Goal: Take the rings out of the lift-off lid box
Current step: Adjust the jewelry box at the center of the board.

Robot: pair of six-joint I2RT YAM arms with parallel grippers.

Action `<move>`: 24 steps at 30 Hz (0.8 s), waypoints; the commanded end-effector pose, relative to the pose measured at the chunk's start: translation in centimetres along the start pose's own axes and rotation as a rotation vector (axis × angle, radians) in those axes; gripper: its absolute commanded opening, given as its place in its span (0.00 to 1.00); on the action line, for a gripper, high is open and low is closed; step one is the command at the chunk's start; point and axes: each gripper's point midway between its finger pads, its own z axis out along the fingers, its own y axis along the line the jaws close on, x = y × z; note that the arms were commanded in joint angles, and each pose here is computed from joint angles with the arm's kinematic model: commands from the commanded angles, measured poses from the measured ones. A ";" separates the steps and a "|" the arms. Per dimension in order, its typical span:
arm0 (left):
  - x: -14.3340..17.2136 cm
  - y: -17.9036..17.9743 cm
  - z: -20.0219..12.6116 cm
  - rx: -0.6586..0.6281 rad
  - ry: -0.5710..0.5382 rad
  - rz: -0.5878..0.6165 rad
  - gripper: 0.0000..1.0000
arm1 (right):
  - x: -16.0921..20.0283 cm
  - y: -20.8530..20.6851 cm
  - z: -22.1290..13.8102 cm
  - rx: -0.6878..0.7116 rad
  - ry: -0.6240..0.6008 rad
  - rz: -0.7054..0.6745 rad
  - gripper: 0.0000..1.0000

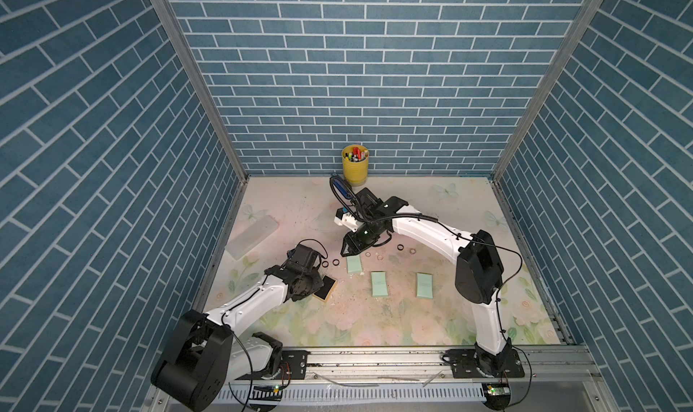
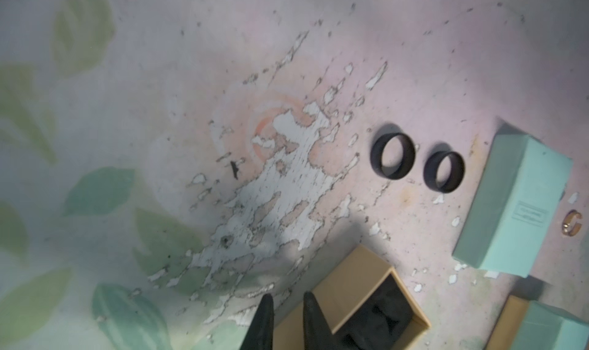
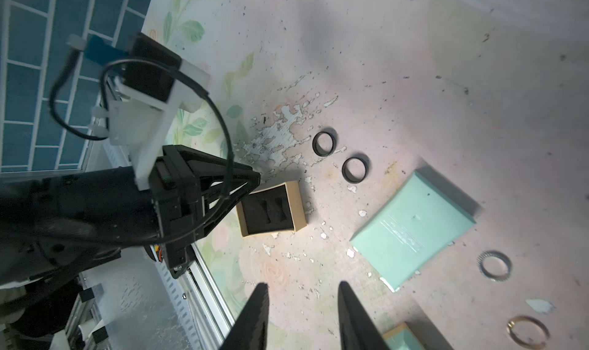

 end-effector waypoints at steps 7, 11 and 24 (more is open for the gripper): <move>2.6 -1.2 0.4 0.092 0.057 -0.091 0.19 | 2.3 -2.0 0.7 0.083 0.043 0.056 0.40; 3.5 -1.9 -0.1 0.099 0.058 -0.112 0.19 | 2.8 -1.5 0.8 0.087 0.055 0.056 0.40; 4.2 -0.1 -0.4 0.022 0.006 -0.100 0.22 | 5.1 4.5 6.0 -0.036 0.159 0.005 0.16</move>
